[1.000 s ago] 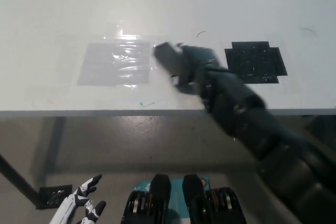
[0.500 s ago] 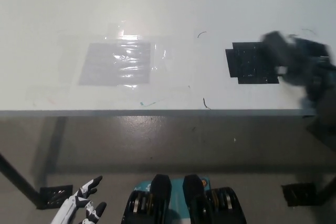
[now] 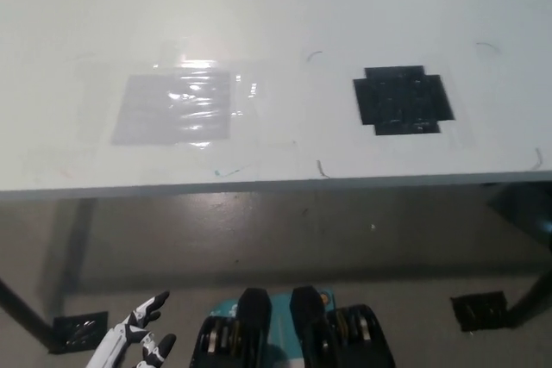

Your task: A whiteboard eraser is kept on the black marked spot on the table infront of the robot and the robot uses its right hand to swipe it back and forth on the table twice to clean it

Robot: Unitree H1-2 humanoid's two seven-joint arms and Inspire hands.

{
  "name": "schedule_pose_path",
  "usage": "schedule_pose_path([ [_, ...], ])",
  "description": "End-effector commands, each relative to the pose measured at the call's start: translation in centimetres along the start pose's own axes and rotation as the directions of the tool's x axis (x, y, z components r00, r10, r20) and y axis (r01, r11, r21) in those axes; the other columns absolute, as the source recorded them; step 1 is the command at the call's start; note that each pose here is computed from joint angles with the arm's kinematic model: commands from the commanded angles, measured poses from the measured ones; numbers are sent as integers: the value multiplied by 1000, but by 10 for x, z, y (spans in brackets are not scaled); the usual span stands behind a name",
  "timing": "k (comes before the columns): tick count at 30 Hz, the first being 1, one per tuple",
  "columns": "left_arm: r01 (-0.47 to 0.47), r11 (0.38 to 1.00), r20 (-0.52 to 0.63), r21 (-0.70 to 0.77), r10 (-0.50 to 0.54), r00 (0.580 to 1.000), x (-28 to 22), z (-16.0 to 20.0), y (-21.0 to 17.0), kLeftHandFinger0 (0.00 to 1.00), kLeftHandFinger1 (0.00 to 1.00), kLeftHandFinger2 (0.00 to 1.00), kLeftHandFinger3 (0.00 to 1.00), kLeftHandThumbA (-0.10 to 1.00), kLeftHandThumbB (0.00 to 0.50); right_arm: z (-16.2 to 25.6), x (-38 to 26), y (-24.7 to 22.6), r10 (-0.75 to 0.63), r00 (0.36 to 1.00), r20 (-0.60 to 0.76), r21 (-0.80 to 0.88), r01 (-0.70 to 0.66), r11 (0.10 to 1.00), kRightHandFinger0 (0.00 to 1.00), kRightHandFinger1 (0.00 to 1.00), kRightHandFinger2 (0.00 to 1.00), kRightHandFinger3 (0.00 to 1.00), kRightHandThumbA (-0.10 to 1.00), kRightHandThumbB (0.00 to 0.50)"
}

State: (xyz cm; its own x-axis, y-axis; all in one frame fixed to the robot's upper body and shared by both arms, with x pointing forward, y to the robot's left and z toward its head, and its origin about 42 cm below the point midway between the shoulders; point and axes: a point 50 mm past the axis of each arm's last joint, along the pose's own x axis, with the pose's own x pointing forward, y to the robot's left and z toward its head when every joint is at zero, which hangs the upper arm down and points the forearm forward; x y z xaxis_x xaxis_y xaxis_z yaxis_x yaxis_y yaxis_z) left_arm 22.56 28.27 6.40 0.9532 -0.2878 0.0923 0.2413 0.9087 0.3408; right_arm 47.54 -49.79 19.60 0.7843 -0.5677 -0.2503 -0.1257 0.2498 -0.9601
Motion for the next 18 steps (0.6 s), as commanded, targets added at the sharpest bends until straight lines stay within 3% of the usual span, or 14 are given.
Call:
schedule_pose_path([
  [1,-6,1000,48,20,5,999,1,6,4,1000,1000,1000,1000,748,483,20,-2,8,47,999,-1,-14,-47,999,54,306,528,1000,29,186],
  [2,-7,1000,48,19,6,999,1,6,4,1000,1000,1000,1000,746,484,24,-3,9,51,999,7,-23,-51,998,47,289,506,1000,52,185],
  [4,-4,1000,46,20,3,999,0,6,3,1000,1000,1000,1000,743,482,51,-7,14,67,998,21,-18,-66,998,61,268,483,1000,-13,156],
  [6,-5,1000,51,28,4,999,1,7,4,1000,1000,1000,1000,741,479,89,-15,19,73,994,85,-17,-72,997,130,346,578,1000,-11,146],
  [7,-4,1000,52,29,2,999,2,7,4,1000,1000,1000,1000,740,478,96,-17,21,73,991,113,-18,-71,997,216,435,644,1000,6,150],
  [8,-3,1000,54,29,1,999,2,7,4,1000,1000,1000,1000,737,478,105,-19,21,71,987,146,-17,-69,997,261,448,668,1000,19,148],
  [9,-2,999,51,33,0,999,3,7,4,1000,1000,1000,1000,737,479,123,-24,23,79,985,150,-18,-77,997,173,347,590,1000,47,159],
  [10,-1,999,51,34,-1,999,3,7,4,1000,1000,1000,1000,735,480,139,-29,25,87,982,165,-9,-87,996,3,159,413,1000,12,176],
  [11,1,999,51,32,-2,999,3,7,3,1000,1000,1000,1000,733,479,154,-35,27,104,973,206,0,-106,994,0,137,400,1000,-37,155],
  [12,3,1000,50,29,-4,999,3,8,3,1000,1000,1000,1000,730,479,171,-41,28,107,965,241,18,-115,993,0,73,329,1000,-76,170],
  [14,3,1000,52,23,-4,999,3,8,4,1000,1000,1000,1000,709,478,209,-56,30,103,949,297,4,-109,994,0,3,250,1000,-92,173],
  [16,2,1000,54,20,-3,999,3,8,5,1000,1000,1000,1000,694,471,243,-73,26,76,935,347,27,-91,995,0,0,181,1000,-96,196],
  [18,2,1000,58,21,-3,998,4,8,6,1000,1000,1000,1000,690,471,267,-85,20,64,919,388,36,-84,996,0,40,204,1000,-100,184],
])
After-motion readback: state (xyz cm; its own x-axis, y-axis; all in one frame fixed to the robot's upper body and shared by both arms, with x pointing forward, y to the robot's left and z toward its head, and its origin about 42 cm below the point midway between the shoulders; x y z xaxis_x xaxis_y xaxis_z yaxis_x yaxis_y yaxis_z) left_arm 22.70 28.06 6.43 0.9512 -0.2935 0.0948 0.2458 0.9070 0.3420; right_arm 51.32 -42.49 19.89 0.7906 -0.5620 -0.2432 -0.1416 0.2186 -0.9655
